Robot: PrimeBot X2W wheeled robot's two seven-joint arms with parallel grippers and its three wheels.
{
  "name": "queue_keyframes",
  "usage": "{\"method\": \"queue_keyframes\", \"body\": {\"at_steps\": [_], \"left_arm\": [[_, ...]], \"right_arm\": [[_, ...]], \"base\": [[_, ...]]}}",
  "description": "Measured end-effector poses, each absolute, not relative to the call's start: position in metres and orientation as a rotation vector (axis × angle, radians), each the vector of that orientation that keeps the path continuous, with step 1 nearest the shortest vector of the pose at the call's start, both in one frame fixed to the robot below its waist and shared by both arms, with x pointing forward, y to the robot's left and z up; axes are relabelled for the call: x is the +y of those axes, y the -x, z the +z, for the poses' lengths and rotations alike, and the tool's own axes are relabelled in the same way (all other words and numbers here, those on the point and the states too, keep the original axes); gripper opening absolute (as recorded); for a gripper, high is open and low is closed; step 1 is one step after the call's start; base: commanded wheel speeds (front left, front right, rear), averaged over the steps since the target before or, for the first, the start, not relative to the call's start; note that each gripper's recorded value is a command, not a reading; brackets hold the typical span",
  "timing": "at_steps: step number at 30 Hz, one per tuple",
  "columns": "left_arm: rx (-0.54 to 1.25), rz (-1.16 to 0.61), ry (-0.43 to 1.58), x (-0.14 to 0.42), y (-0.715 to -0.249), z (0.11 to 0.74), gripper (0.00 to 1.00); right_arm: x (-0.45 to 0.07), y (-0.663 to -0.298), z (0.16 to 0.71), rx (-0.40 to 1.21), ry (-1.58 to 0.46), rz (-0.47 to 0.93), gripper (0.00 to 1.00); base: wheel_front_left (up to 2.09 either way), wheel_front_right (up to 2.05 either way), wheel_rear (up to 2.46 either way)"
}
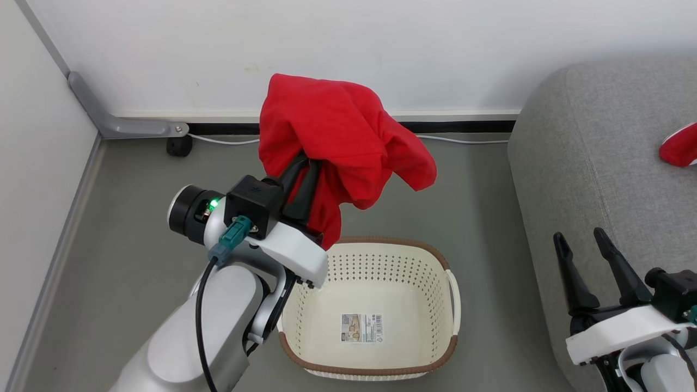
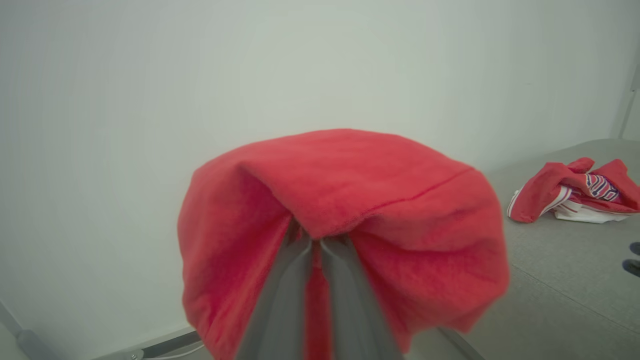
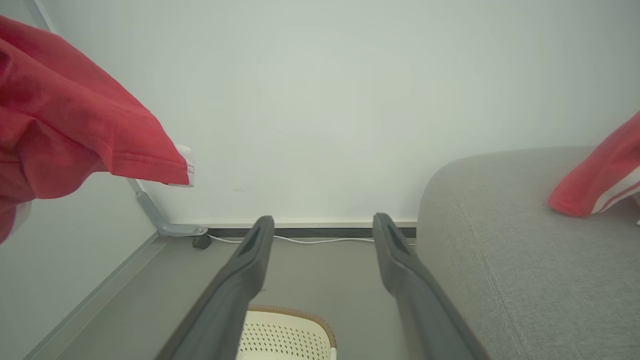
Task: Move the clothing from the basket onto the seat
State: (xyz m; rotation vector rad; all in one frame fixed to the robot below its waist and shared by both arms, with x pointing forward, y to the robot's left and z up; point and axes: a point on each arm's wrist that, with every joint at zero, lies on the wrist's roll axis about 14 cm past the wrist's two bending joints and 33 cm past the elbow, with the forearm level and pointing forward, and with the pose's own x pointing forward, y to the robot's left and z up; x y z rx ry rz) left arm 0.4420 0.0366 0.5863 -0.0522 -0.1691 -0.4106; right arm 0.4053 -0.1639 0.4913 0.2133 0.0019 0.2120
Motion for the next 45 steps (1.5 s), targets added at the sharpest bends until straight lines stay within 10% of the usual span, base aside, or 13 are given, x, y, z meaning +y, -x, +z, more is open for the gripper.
{"method": "queue_keyframes", "body": {"at_steps": [29,43,44,45], "left_arm": [[-0.120,-0.478,0.077,0.013,-0.438,0.570,0.00],[-0.128,-0.490,0.082,0.007,-0.439,0.569,0.00],[-0.127,-0.489,0.083,0.007,-0.439,0.569,0.00],[-0.128,-0.487,0.084,0.007,-0.439,0.569,0.00]], "right_arm": [[-0.008,-0.398,0.553,-0.144,-0.097,0.798,1.00],[0.028,-0.416,0.553,-0.150,-0.052,0.862,1.00],[0.030,-0.418,0.552,-0.146,-0.048,0.861,0.98],[0.031,-0.420,0.551,-0.143,-0.048,0.860,0.63]], "base": [[0.00,0.00,0.00],[0.00,0.00,0.00],[0.00,0.00,0.00],[0.00,0.00,0.00]]}}
